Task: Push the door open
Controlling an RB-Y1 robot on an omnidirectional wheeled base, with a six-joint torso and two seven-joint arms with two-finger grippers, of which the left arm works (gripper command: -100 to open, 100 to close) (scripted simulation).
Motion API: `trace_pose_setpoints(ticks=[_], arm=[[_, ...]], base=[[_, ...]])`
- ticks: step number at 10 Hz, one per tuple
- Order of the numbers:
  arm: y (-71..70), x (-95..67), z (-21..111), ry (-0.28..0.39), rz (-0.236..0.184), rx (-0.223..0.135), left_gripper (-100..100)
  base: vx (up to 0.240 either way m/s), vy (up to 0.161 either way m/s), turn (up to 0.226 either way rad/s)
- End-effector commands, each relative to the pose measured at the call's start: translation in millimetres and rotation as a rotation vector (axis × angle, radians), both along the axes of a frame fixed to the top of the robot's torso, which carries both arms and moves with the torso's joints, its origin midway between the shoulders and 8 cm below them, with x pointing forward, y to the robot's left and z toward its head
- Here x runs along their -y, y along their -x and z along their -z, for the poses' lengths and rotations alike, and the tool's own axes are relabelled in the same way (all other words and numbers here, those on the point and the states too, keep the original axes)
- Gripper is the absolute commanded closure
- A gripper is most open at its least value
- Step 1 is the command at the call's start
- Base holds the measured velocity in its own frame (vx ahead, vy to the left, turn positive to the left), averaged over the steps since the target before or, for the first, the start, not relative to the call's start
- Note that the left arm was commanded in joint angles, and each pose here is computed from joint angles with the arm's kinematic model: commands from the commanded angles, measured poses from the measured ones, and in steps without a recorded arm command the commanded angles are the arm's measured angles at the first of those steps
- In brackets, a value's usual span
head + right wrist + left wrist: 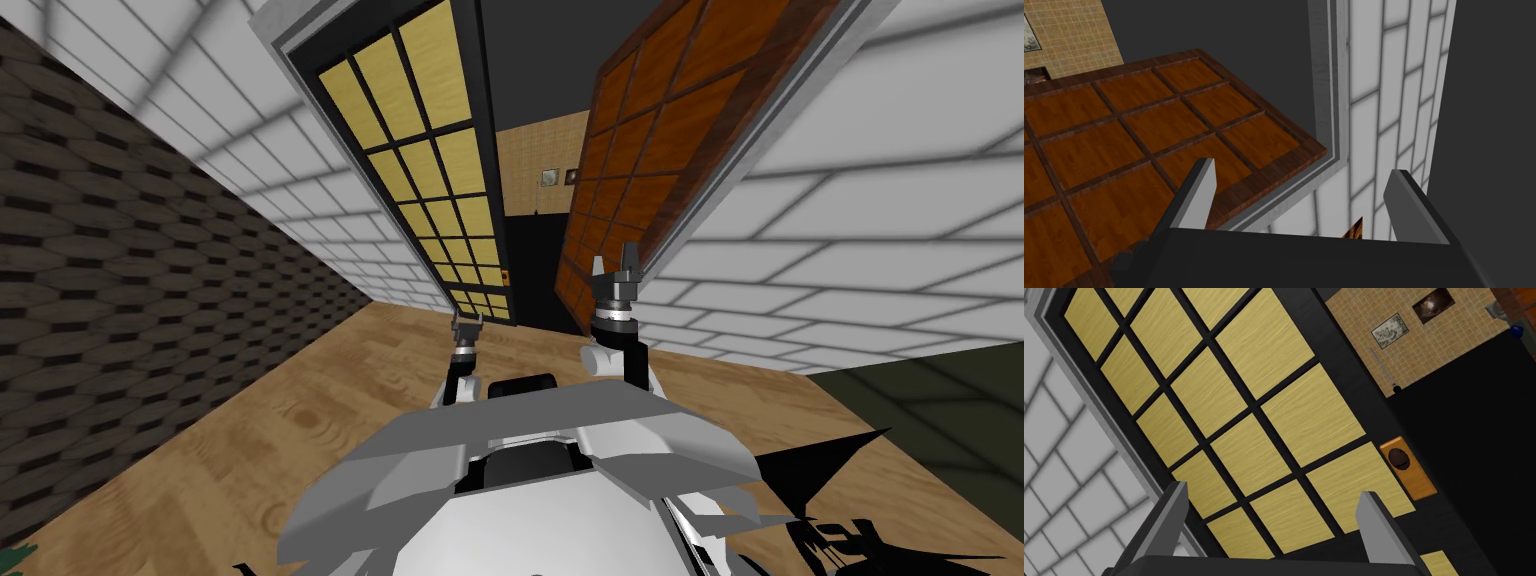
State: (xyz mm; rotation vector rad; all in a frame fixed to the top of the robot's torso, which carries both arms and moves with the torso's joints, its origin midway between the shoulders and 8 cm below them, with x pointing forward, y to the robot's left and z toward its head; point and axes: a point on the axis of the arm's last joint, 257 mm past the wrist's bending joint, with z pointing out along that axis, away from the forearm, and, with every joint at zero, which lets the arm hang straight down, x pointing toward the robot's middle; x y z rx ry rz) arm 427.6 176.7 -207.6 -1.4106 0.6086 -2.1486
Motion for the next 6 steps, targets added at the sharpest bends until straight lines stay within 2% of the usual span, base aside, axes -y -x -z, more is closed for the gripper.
trace_pose_setpoints(ticks=[1, 6], arm=[[-0.1, 5.9, 10.2, 0.037, 0.028, -0.025, -100], [-0.6, 25.3, 43.2, 0.141, 0.105, -0.100, -100]], base=[[0.088, 0.003, -0.003], [0.100, -0.002, -0.003]])
